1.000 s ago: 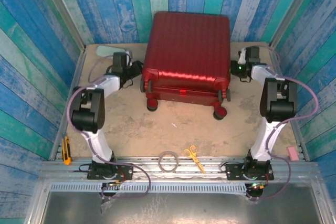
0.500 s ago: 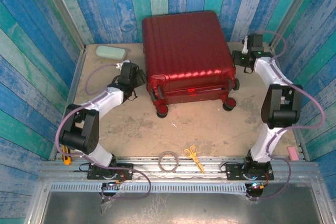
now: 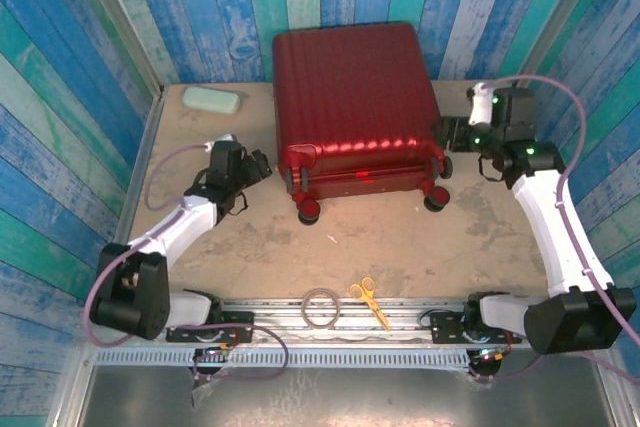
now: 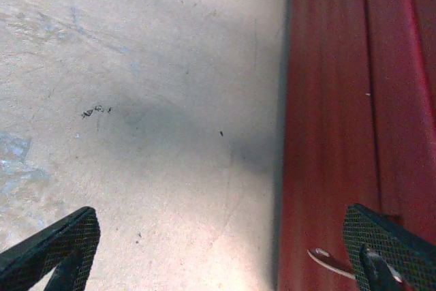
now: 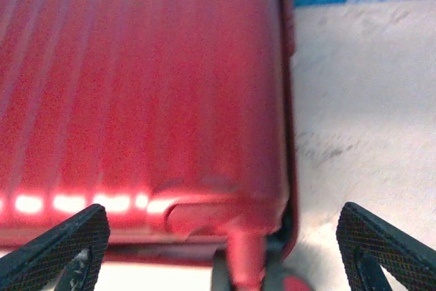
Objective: Pack the luggage
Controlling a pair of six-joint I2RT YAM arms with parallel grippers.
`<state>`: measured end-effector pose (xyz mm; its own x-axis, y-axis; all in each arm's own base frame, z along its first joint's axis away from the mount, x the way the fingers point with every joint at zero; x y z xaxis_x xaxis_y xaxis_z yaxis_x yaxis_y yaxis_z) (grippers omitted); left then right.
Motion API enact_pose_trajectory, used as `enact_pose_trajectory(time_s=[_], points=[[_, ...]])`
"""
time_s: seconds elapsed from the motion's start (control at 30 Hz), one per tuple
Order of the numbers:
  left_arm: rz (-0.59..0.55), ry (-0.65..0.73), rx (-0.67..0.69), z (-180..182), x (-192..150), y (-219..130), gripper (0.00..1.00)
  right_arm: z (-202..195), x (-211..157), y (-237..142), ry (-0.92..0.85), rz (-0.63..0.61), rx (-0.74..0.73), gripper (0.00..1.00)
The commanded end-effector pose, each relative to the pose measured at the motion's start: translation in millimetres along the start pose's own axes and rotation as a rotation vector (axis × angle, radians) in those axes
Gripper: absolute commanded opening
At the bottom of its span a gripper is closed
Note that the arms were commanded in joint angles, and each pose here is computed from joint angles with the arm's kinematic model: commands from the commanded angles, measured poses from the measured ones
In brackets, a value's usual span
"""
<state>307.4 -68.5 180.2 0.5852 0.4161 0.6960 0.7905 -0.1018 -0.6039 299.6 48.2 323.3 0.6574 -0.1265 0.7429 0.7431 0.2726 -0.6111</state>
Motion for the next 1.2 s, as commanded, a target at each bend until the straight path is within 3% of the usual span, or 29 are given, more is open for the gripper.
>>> enact_pose_trajectory(time_s=[0.0, 0.27, 0.63, 0.7, 0.83, 0.93, 1.17], points=[[-0.093, -0.010, -0.076, -7.2, 13.0, -24.6, 0.96, -2.5, -40.4, 6.9, -0.010, 0.205, -0.070, 0.90], [-0.097, 0.005, -0.073, 0.2, 4.9, -39.3, 0.96, -15.1, -66.9, 30.5, -0.059, 0.363, -0.215, 0.87], [-0.097, 0.036, -0.007, 9.8, -0.4, -39.5, 0.97, 5.6, -65.4, 79.1, -0.181, 0.384, -0.074, 0.77], [-0.091, 0.045, 0.000, 9.5, 0.2, -39.1, 0.97, 9.4, -60.2, 79.3, -0.205, 0.377, -0.088, 0.69], [-0.091, 0.052, -0.020, 7.9, -0.2, -37.9, 0.97, 13.1, -38.6, 60.7, -0.215, 0.301, -0.143, 0.30], [-0.092, 0.058, -0.068, 3.3, -0.5, -36.3, 0.97, 14.3, -21.5, 37.9, -0.221, 0.232, -0.192, 0.20], [-0.064, 0.080, -0.171, -6.4, -4.6, -28.1, 0.96, 2.6, -1.8, 9.0, -0.246, 0.150, -0.347, 0.14]])
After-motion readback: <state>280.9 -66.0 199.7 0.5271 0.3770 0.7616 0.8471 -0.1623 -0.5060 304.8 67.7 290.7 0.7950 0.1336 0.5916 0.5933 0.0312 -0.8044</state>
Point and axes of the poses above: each hand's point on the last joint's axis, 136 mm out from that joint toward the fingers, its own y axis out along the fingers, its own z axis along the line the jaws close on, x = y × z, the point moved 8 cm from there along -y, back along the fingers, and after that the axes turned 2 degrees about y, right-handed, at the moved point
